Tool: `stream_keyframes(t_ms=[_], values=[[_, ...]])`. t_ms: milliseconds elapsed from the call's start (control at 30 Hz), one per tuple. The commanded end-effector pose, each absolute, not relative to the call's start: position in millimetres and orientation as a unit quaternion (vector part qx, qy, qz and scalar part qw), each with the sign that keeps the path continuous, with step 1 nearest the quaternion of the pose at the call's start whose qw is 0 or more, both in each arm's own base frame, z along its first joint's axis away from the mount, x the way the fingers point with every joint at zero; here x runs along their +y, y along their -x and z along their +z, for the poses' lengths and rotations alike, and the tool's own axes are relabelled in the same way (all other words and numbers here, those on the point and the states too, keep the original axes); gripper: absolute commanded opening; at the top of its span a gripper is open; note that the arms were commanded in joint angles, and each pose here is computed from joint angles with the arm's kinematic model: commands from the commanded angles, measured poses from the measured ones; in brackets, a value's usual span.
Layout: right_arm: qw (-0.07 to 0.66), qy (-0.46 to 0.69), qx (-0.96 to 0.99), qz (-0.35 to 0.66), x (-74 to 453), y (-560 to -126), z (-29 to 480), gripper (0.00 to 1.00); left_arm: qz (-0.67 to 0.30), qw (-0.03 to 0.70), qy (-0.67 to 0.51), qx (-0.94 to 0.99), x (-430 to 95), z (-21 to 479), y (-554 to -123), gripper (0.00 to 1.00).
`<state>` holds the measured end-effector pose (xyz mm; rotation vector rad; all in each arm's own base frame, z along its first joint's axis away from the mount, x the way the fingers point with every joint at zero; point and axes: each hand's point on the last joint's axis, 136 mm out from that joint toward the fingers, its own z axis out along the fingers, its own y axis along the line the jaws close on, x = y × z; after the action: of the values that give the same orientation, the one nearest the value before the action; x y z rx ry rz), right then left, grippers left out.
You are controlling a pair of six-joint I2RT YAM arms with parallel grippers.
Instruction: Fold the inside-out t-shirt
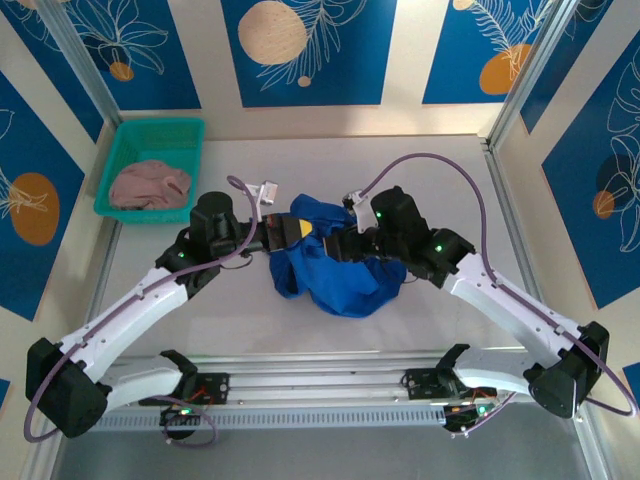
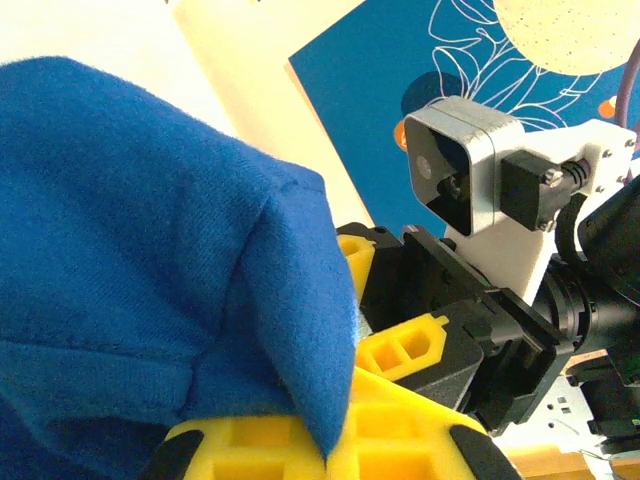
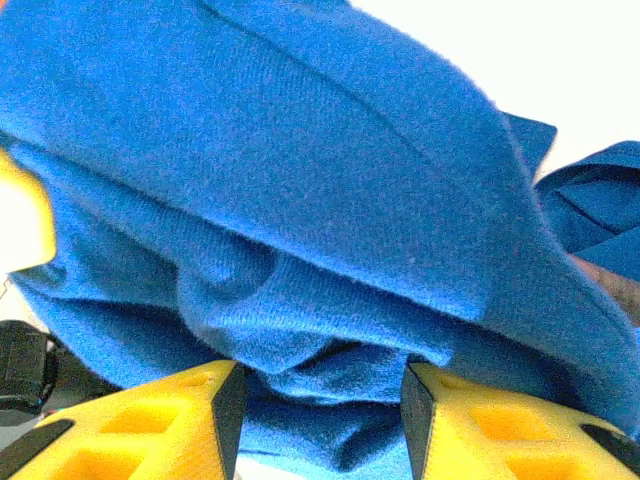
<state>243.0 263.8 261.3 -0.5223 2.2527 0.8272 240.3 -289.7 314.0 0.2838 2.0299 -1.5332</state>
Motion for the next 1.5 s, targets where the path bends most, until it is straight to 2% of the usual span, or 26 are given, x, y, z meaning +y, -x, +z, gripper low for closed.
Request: stream_keyframes(t_ms=[0,133,200,333,367,467,667,800,1033,1200,1233,1367,1467], values=[[0.348,0.183,0.860,0.325,267,-253,268,0.47,-0.589,0.301,-0.137,0.737,-293,337,-233,0.00],[0.343,0.184,0.862,0.326,273,-258,264,0.42,-0.593,0.300,-0.144,0.733,-294,340,-230,0.00],[0.343,0.183,0.862,0.324,274,-261,263,0.32,-0.592,0.302,-0.146,0.733,-294,340,-229,0.00],[0.354,0.183,0.858,0.322,268,-263,269,0.03,-0.582,0.307,-0.148,0.738,-291,337,-229,0.00],[0.358,0.186,0.857,0.322,264,-261,273,0.00,-0.573,0.311,-0.148,0.744,-289,334,-230,0.00],[0.358,0.205,0.841,0.350,250,-247,287,0.00,-0.547,0.336,-0.132,0.755,-276,330,-238,0.00],[0.352,0.236,0.758,0.496,230,-203,334,0.00,-0.560,0.341,-0.093,0.749,-265,328,-261,0.00],[0.350,0.240,0.726,0.541,227,-198,347,0.00,-0.541,0.342,-0.080,0.764,-261,319,-267,0.00],[0.339,0.234,0.682,0.605,222,-201,361,0.00,-0.447,0.357,-0.072,0.817,-240,290,-274,0.00],[0.336,0.226,0.691,0.598,223,-209,353,0.00,-0.442,0.350,-0.107,0.819,-247,286,-268,0.01],[0.340,0.227,0.694,0.592,222,-210,352,0.00,-0.432,0.348,-0.116,0.824,-247,284,-266,0.05],[0.343,0.214,0.705,0.583,222,-217,350,0.00,-0.385,0.368,-0.144,0.834,-241,284,-262,0.31],[0.337,0.204,0.711,0.583,223,-223,348,0.00,-0.361,0.403,-0.162,0.825,-236,296,-255,0.43]])
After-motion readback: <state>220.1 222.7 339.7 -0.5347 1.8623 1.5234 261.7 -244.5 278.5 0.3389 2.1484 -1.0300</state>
